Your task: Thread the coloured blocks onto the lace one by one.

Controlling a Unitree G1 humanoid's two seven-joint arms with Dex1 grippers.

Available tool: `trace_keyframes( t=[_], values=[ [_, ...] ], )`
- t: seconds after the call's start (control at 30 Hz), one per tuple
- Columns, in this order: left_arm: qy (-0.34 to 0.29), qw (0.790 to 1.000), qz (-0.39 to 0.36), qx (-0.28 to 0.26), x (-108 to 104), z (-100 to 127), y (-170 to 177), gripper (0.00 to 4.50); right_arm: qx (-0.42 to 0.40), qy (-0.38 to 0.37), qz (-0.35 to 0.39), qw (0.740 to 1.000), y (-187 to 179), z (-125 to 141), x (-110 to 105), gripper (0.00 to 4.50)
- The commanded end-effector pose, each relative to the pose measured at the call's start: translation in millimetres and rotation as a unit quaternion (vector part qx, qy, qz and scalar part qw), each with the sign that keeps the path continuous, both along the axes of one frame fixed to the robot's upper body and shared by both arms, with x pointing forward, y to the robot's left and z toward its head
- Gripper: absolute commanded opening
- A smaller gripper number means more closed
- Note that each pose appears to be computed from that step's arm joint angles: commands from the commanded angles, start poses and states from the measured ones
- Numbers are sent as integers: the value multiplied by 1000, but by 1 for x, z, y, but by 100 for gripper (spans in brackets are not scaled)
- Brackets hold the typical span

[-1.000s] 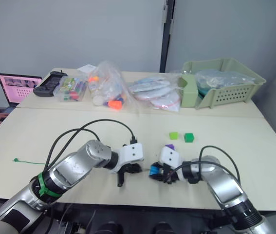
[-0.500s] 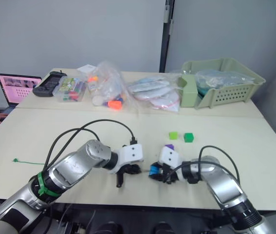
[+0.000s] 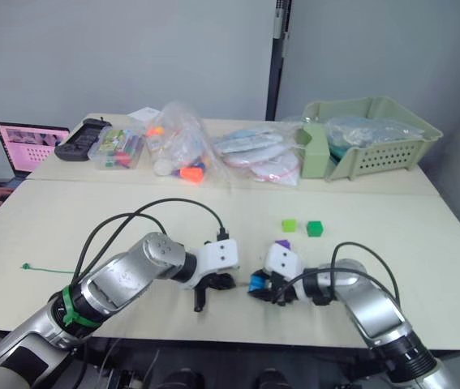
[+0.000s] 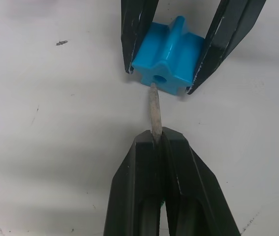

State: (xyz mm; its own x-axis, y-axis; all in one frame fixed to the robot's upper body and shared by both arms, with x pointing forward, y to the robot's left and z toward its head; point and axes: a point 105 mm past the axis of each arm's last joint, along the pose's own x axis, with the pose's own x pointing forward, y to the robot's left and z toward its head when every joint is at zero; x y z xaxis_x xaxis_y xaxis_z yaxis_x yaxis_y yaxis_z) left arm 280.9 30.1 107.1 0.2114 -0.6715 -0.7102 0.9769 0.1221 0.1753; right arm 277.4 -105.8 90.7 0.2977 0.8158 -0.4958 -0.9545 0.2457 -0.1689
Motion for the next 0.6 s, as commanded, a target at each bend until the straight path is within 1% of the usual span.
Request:
trace_keyframes(
  t=[0.03, 0.2, 0.3, 0.6],
  values=[
    [-18, 999, -26, -28, -5, 16, -8, 0, -7, 8, 8, 1000, 3, -5, -4, 137],
    [-3, 999, -26, -36, -5, 15, -6, 0, -4, 9, 6, 1000, 0, -5, -2, 137],
    [3, 999, -23, -28, -5, 10, -2, 0, 1, 10, 3, 1000, -2, -4, 0, 137],
    [-1, 1000, -18, -19, -2, 6, 0, 0, -2, 16, -1, 1000, -14, -8, 0, 137]
  ],
)
